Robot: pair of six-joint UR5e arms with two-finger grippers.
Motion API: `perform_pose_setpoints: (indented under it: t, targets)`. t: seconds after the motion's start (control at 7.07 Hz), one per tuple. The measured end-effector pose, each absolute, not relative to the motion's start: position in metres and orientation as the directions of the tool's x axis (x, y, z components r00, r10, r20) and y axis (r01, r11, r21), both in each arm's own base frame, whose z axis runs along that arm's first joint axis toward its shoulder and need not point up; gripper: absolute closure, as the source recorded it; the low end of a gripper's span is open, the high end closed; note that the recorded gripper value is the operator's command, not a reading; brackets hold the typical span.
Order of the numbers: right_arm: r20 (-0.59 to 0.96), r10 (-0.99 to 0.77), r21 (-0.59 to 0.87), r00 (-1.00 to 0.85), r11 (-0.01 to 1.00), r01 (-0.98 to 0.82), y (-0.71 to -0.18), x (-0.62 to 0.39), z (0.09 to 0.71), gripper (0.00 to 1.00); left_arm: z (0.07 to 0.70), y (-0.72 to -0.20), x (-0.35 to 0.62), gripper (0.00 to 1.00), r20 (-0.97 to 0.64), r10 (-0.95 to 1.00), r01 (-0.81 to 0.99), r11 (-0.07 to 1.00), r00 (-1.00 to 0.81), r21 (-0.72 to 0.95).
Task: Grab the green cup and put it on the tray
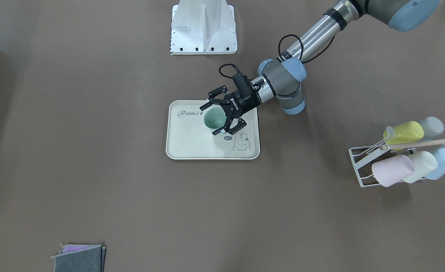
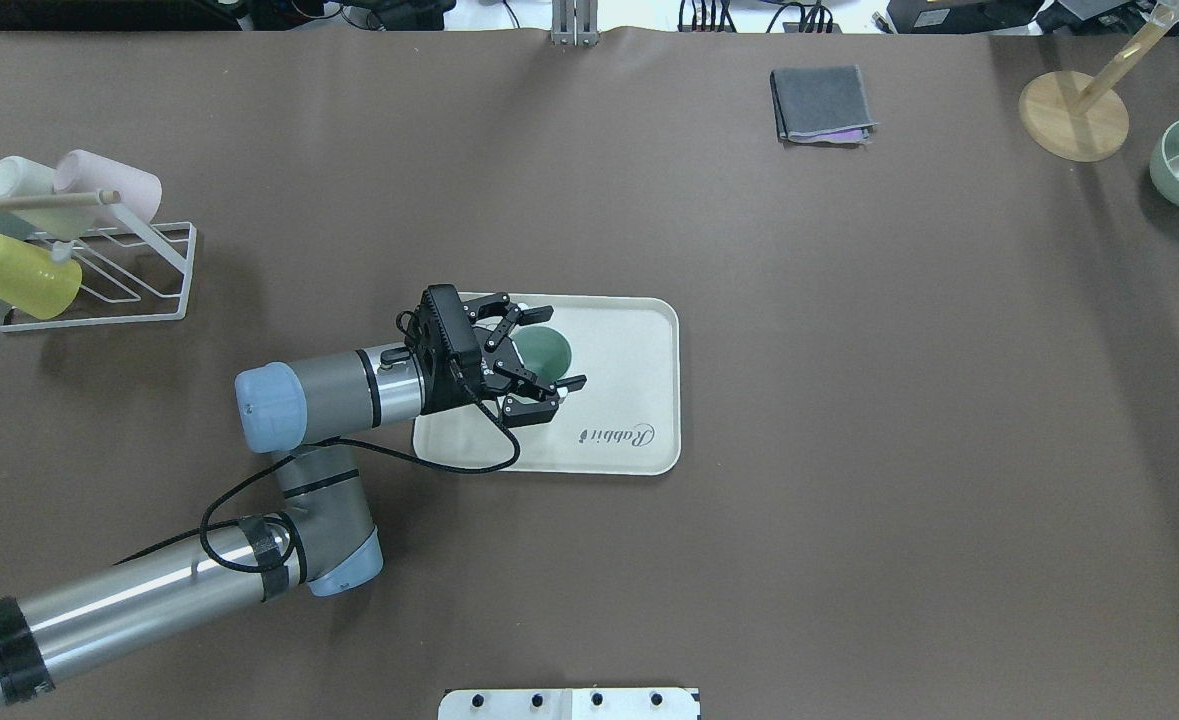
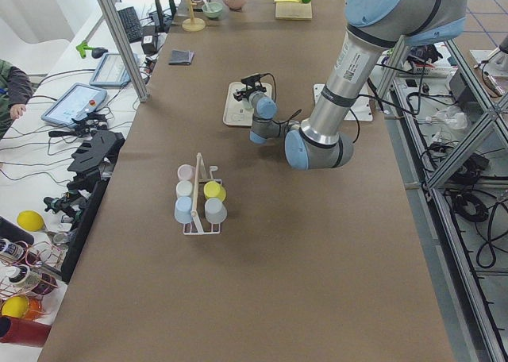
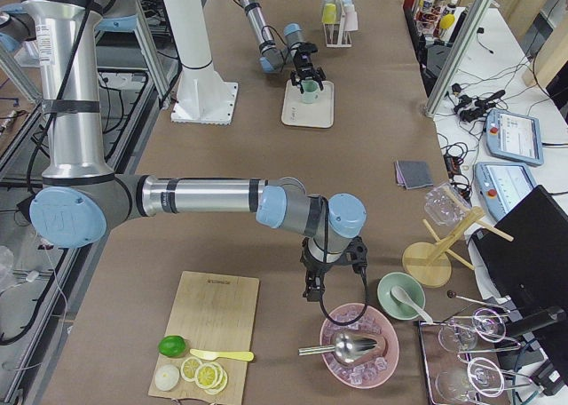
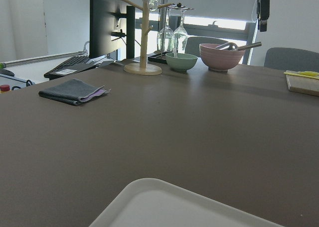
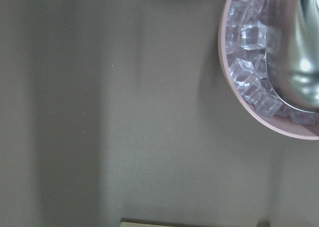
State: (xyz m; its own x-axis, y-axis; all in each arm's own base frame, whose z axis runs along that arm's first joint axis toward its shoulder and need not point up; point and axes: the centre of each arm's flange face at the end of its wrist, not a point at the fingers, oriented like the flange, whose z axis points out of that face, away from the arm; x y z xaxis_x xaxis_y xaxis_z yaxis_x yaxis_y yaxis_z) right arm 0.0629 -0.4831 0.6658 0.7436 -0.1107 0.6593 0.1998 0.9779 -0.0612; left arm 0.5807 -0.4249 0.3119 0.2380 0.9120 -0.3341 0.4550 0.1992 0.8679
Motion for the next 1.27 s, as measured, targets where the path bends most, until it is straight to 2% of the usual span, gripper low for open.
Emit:
perform_pose_setpoints:
  t: [0.42, 0.71, 0.99, 1.27]
  targets:
    - [0.662, -0.109, -0.062, 0.741, 0.978, 0.199, -0.483, 0.063, 0.667, 0.00, 0.305, -0.426, 0.576, 0.02, -0.331, 0.913, 0.468, 0.191, 0.237, 0.863]
    - [0.663, -0.108, -0.064, 0.741, 0.978, 0.199, -0.483, 0.063, 0.668, 0.00, 0.278, -0.427, 0.570, 0.02, -0.331, 0.912, 0.465, 0.191, 0.241, 0.865]
    - [0.663, -0.108, -0.063, 0.741, 0.978, 0.199, -0.484, 0.063, 0.668, 0.00, 0.236, -0.436, 0.559, 0.02, -0.345, 0.895, 0.397, 0.219, 0.283, 0.892]
    - [0.664, -0.107, -0.064, 0.740, 0.978, 0.198, -0.484, 0.062, 0.668, 0.00, 0.190, -0.453, 0.536, 0.02, -0.341, 0.862, 0.246, 0.263, 0.375, 0.933]
